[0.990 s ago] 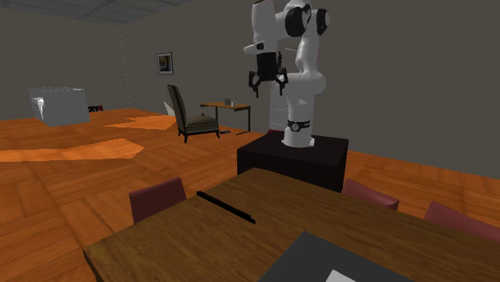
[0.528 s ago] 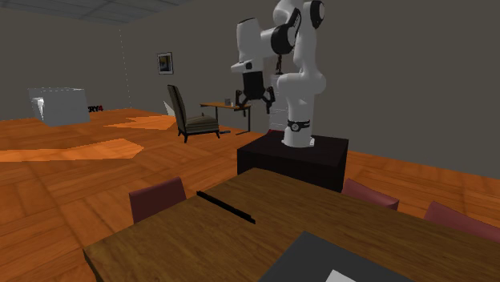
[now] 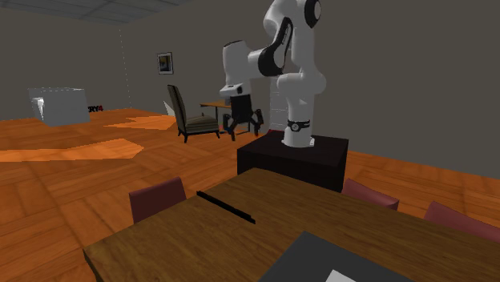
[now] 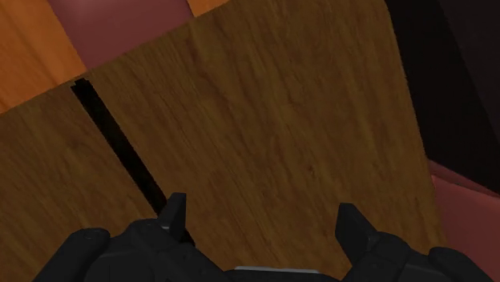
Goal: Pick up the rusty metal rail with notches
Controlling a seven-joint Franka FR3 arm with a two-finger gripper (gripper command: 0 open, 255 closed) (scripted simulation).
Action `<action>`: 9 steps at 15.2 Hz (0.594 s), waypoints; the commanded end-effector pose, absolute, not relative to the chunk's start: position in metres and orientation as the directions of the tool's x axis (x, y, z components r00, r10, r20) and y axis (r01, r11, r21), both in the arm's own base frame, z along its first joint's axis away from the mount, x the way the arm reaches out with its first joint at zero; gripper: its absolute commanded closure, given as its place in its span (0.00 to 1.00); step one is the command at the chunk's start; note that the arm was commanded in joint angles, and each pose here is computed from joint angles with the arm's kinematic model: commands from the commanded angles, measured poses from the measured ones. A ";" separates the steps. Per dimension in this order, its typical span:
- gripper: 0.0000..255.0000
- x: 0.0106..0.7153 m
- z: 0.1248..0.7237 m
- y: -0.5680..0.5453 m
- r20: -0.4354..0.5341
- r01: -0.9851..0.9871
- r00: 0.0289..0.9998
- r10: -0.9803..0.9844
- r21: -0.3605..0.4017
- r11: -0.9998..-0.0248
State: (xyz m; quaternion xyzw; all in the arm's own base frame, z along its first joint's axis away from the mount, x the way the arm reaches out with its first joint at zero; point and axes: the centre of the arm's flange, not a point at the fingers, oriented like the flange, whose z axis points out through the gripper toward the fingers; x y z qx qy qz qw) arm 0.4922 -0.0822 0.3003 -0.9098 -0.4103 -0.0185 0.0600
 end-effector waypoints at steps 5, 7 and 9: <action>0.00 0.544 0.240 -0.084 0.103 0.855 0.518 0.849 -0.086 -0.511; 0.00 0.562 0.221 -0.083 0.109 0.884 0.467 0.877 -0.083 -0.461; 0.00 0.580 0.201 -0.080 0.115 0.909 0.415 0.902 -0.079 -0.408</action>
